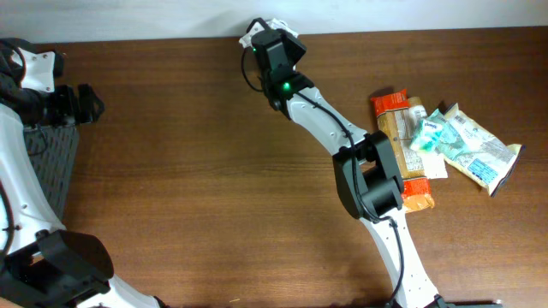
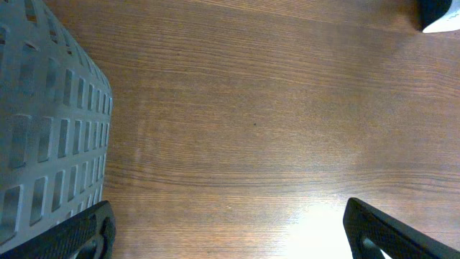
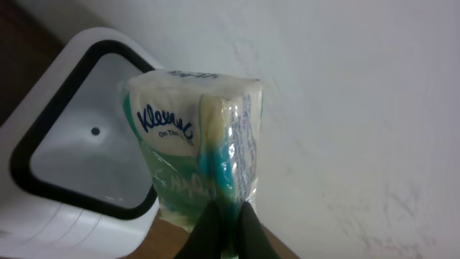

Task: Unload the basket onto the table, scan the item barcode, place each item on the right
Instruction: 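Lift the Kleenex pack and hold it up to the white scanner, then carry the Kleenex pack right and release it beside the other items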

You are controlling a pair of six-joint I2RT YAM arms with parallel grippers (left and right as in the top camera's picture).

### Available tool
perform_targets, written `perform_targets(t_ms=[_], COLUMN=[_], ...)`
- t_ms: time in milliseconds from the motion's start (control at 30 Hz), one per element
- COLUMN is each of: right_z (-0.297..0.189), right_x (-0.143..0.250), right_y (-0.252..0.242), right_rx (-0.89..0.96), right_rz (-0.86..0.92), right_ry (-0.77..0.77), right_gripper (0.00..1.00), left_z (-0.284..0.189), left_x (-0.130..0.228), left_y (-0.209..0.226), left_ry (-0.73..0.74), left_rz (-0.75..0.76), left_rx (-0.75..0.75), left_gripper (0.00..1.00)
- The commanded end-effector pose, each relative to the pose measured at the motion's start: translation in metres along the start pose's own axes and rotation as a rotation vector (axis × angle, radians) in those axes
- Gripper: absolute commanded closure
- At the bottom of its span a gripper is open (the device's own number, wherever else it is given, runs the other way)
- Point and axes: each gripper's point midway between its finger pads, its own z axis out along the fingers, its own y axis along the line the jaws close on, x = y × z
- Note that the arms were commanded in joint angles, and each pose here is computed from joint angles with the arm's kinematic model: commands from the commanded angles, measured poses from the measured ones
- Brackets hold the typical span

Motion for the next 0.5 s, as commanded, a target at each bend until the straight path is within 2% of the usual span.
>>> perform_targets(t_ms=[0,467], right_z=[0.0060,0.0078], right_x=[-0.0036,-0.0025], right_y=[-0.0018,-0.0041], right_rx=[-0.040,-0.039], right_rz=[0.006,-0.038], right_ry=[-0.047,-0.050], right_gripper=[0.96,0.96], left_z=[-0.0006,-0.0006], left_x=[0.0003,0.0003], left_y=[0.0014,0.0014], left_ry=[-0.001,-0.001], left_rz=[-0.013,-0.013], left_rx=[-0.001,-0.001], left_gripper=[0.01,0.01])
